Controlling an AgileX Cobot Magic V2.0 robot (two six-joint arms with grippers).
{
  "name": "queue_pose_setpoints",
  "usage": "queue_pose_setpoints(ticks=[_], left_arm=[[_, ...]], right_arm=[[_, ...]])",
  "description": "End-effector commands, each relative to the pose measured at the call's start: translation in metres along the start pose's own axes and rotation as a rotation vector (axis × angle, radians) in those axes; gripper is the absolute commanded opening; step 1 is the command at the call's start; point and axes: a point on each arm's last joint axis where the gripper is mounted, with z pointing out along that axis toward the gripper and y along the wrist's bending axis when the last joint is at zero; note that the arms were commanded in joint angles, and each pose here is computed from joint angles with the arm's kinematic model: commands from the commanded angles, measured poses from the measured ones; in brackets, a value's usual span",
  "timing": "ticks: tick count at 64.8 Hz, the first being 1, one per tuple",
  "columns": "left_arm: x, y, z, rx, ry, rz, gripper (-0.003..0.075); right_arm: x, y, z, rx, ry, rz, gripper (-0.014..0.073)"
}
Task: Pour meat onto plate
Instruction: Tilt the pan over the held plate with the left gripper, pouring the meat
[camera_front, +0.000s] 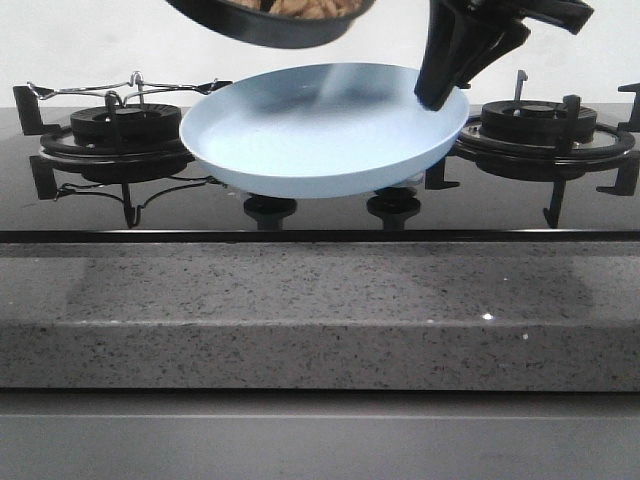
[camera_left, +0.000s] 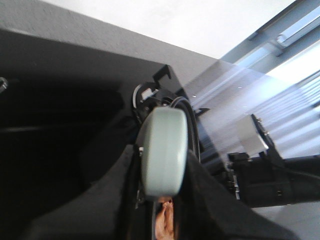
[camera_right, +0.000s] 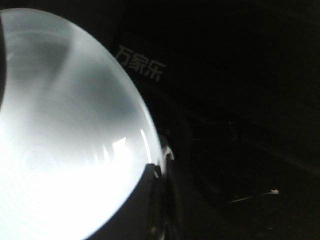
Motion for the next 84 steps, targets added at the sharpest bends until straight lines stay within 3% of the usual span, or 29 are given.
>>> queue_pose_setpoints(ticks=[1,12,31,55,76,84], left_arm=[[-0.014,-0.034,-0.018,0.010,-0.125,0.086,-0.0020],[-0.006,-0.067,-0.021,-0.002,-0.149,0.358,-0.0020],[0.006,-0.118,-0.024,-0.127,-0.224,0.765,-0.0020],[0.017,-0.144,-0.013,-0.164,-0.254,1.047,-0.0020],[0.017,-0.168,-0.019,-0.147,-0.268,1.201,-0.0020],[0.019,-0.172,-0.019,-0.132,-0.268,1.195,-0.0020]], right_arm=[[-0.008,0.007,-0.027,-0.022,-0.111,-0.007,-0.0069],[-0.008,0.007,-0.027,-0.022,-0.111,-0.007,-0.0069],[-0.008,0.007,-0.027,-0.022,-0.109,-0.007,-0.0069],[-0.008,0.007,-0.027,-0.023,-0.106,-0.007,-0.0069],[-0.008,0.007,-0.027,-0.023,-0.103,-0.007,-0.0069],[-0.008,0.007,-0.027,-0.023,-0.103,-0.007,-0.0069]])
